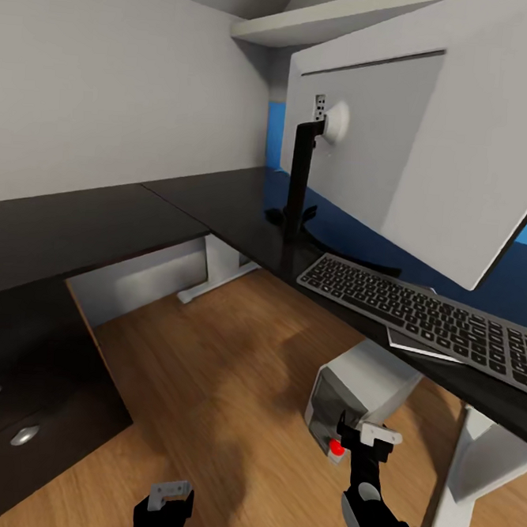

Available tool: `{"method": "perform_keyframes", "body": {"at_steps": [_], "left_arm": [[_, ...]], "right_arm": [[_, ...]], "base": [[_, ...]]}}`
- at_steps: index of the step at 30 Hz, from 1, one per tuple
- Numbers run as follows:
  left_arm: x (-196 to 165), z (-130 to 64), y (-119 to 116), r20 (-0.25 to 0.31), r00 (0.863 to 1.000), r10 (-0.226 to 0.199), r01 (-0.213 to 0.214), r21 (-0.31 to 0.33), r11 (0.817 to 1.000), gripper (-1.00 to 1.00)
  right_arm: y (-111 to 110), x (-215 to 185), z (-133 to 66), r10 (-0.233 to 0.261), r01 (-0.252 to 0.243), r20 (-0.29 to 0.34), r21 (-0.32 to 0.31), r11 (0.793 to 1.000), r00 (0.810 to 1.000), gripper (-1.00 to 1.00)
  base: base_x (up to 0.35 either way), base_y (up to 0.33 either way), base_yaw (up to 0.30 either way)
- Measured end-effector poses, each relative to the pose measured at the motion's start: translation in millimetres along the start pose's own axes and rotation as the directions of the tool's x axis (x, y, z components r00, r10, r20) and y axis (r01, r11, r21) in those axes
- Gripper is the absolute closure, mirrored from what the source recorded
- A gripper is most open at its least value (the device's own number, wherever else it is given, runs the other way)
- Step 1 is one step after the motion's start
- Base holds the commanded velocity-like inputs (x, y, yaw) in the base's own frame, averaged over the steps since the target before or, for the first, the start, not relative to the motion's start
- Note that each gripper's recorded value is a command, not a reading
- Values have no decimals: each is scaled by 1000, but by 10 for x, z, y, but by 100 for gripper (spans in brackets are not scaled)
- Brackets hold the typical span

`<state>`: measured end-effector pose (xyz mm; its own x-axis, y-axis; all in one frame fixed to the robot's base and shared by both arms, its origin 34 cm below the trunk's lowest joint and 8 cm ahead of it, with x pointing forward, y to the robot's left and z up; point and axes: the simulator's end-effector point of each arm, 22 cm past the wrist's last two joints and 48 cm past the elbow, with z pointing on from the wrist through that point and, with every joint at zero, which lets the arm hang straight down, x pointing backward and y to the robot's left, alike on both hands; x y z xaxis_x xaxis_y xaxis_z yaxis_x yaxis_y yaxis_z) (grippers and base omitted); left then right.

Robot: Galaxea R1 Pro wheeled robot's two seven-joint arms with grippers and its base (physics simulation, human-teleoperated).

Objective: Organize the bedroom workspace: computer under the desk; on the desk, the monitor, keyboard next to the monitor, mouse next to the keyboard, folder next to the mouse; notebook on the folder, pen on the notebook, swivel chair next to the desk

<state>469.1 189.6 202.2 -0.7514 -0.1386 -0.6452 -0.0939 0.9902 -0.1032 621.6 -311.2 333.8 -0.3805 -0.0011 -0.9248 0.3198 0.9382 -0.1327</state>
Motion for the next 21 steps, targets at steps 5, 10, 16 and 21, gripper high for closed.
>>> {"method": "perform_keyframes", "body": {"at_steps": [5, 10, 16, 21], "left_arm": [[2, 0, 1, 0, 1000, 0, 0, 0, 1000, -100], [1, 1, 1, 0, 1000, 0, 0, 0, 1000, -100], [3, 0, 0, 0, 1000, 0, 0, 0, 1000, -100], [7, -1, 1, -2, 1000, 0, 0, 0, 1000, -100]], "right_arm": [[3, -2, 1, -1, 1, 0, -1, 1000, 1000, -100], [3, -1, 1, -1, 1, 0, -1, 1000, 1000, -100], [37, -10, 0, -13, 13, 3, -13, 1000, 1000, -100], [20, -7, 1, -7, 7, 2, -7, 1000, 1000, -100]], "base": [[25, 2, 0], [4, -1, 0], [1, -119, 0], [0, -142, 0]]}}
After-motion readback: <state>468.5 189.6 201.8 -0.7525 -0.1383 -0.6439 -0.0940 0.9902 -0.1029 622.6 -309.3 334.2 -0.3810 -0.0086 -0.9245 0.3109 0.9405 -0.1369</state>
